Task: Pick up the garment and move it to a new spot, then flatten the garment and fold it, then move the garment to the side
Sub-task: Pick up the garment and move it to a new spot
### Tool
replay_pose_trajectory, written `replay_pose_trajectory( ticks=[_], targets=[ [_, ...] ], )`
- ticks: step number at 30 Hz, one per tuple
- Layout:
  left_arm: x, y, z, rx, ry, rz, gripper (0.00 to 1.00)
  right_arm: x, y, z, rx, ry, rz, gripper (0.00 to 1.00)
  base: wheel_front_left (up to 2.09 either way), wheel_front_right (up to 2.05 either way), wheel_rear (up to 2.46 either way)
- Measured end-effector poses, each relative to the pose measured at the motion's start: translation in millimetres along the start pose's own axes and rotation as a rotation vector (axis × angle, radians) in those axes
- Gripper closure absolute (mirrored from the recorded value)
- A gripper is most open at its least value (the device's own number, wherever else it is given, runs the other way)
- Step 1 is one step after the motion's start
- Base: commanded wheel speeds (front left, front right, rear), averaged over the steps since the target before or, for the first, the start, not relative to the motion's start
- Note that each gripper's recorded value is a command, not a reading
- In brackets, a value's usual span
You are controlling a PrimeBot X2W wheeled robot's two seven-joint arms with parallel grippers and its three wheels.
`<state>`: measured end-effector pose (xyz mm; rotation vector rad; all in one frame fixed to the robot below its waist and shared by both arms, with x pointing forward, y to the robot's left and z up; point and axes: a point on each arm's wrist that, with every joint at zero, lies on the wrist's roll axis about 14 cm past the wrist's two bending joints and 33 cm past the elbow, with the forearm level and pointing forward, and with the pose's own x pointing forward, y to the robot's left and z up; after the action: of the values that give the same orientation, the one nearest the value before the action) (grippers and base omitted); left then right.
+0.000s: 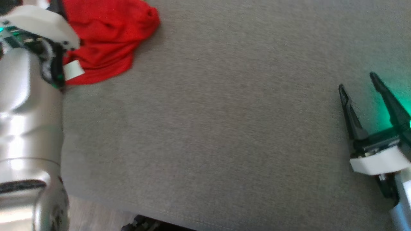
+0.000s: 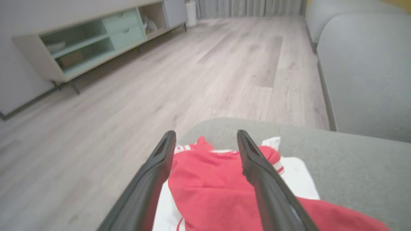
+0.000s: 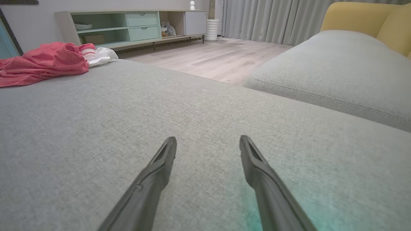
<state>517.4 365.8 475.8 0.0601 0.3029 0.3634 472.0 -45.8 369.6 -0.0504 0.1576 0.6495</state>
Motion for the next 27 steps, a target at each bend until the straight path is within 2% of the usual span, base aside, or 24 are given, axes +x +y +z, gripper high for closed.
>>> replay_pose_trajectory(
  ticks=[3, 6, 9, 10, 11, 15, 19, 23, 27],
  targets=[
    [14, 1, -52, -0.132, 0.216, 0.038, 0.00, -2, -16, -1, -0.015, -0.009, -0.028, 0.00, 0.00, 0.00, 0.00],
    [13, -14, -109, -0.220, 0.426, 0.039, 0.00, -6, -31, 0, -0.030, -0.018, -0.065, 0.00, 0.00, 0.00, 0.00],
    [20, -30, -125, -0.247, 0.455, 0.005, 0.00, -13, -42, -2, -0.040, -0.014, -0.096, 0.00, 0.00, 0.00, 0.00],
    [24, -30, -123, -0.241, 0.437, -0.004, 0.59, -15, -44, -3, -0.041, -0.011, -0.104, 0.00, 0.00, 0.00, 0.00],
    [29, -30, -119, -0.233, 0.403, -0.009, 1.00, -16, -46, -3, -0.039, -0.010, -0.113, 0.00, 0.00, 0.00, 0.00],
    [39, -28, -80, -0.200, 0.193, -0.028, 1.00, -21, -46, 1, -0.033, -0.007, -0.135, 0.00, 0.00, 0.00, 0.00],
    [44, -26, 1, -0.176, -0.066, -0.062, 1.00, -32, -40, 4, -0.025, 0.013, -0.153, 0.00, 0.00, 0.00, 0.00],
    [30, -61, 94, -0.110, -0.292, -0.187, 1.00, -52, -25, 8, -0.007, 0.036, -0.159, 0.00, 0.00, 0.00, 0.00],
    [-7, -107, 173, -0.067, -0.498, -0.344, 1.00, -65, -20, 34, 0.021, -0.025, -0.206, 0.00, 0.00, 0.00, 0.00]
  ],
)
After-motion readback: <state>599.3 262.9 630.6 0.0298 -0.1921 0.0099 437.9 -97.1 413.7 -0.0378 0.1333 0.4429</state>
